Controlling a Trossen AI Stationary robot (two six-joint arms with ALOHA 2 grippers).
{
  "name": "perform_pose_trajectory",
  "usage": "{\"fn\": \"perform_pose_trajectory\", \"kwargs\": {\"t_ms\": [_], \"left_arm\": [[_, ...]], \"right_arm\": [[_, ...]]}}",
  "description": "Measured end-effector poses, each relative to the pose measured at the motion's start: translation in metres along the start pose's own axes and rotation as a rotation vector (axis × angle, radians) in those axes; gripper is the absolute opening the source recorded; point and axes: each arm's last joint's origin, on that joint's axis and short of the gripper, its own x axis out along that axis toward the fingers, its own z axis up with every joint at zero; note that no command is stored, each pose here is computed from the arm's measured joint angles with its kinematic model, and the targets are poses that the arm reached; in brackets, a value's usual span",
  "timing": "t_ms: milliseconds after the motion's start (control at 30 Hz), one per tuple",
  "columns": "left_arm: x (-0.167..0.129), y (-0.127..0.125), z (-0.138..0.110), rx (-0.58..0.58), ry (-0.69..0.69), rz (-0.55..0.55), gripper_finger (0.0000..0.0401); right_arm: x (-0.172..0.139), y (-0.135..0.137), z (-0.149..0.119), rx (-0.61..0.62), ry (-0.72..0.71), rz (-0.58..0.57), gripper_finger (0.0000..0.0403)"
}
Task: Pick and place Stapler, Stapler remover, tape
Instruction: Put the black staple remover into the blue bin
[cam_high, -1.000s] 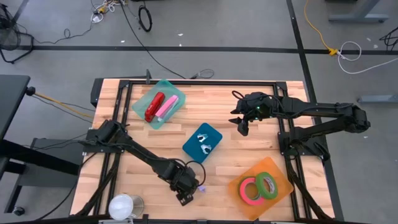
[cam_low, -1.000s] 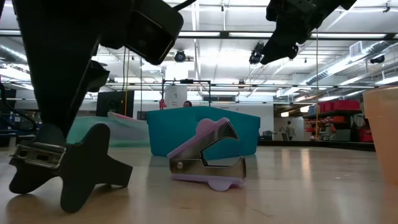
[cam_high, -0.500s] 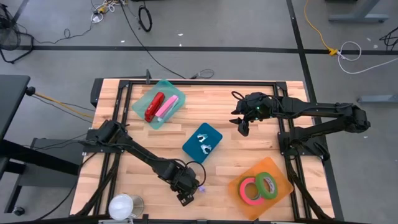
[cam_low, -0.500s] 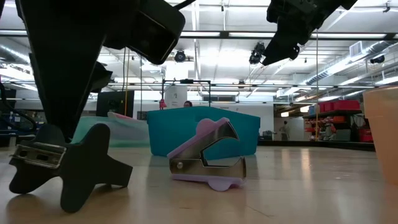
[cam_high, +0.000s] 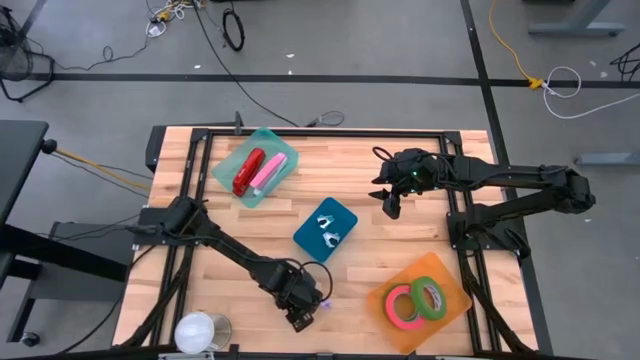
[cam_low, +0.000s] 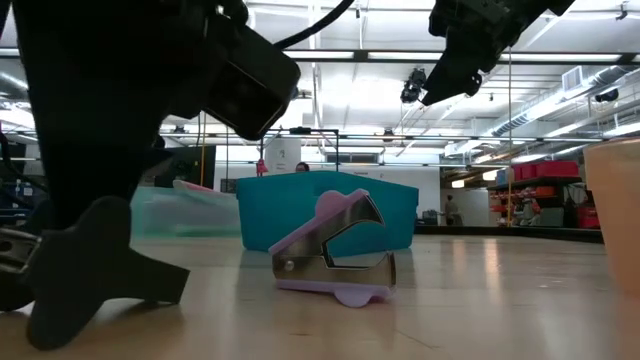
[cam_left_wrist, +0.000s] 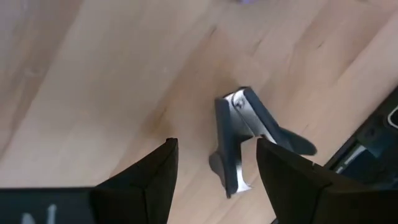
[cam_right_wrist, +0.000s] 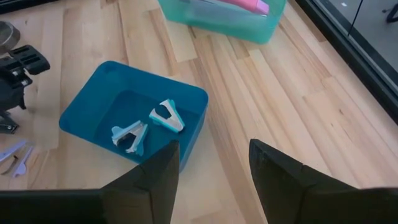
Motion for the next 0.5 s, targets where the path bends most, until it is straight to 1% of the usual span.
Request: {"fn": "perform_pose_trajectory", "kwargs": {"t_ms": [133, 267, 500], "left_arm": [[-0.0015, -0.0007, 0.0001, 0.002, -0.003, -0.007, 0.0213], [-0.0091, -0.0028, -0.0005, 0.007, -0.006, -0.031, 0.0195], [-0.0089, -0.0025, -0.002, 0.011, 0.021, -0.034, 0.0166]], "right_arm": [[0.0, 0.0, 0.0001, 0.0, -0.001, 0.0, 0.0192], [0.0, 0.0, 0.0001, 0.0, 0.0, 0.001, 0.0192], [0.0, 0.0001, 0.0, 0.007, 0.0, 0.002, 0.0192]]}}
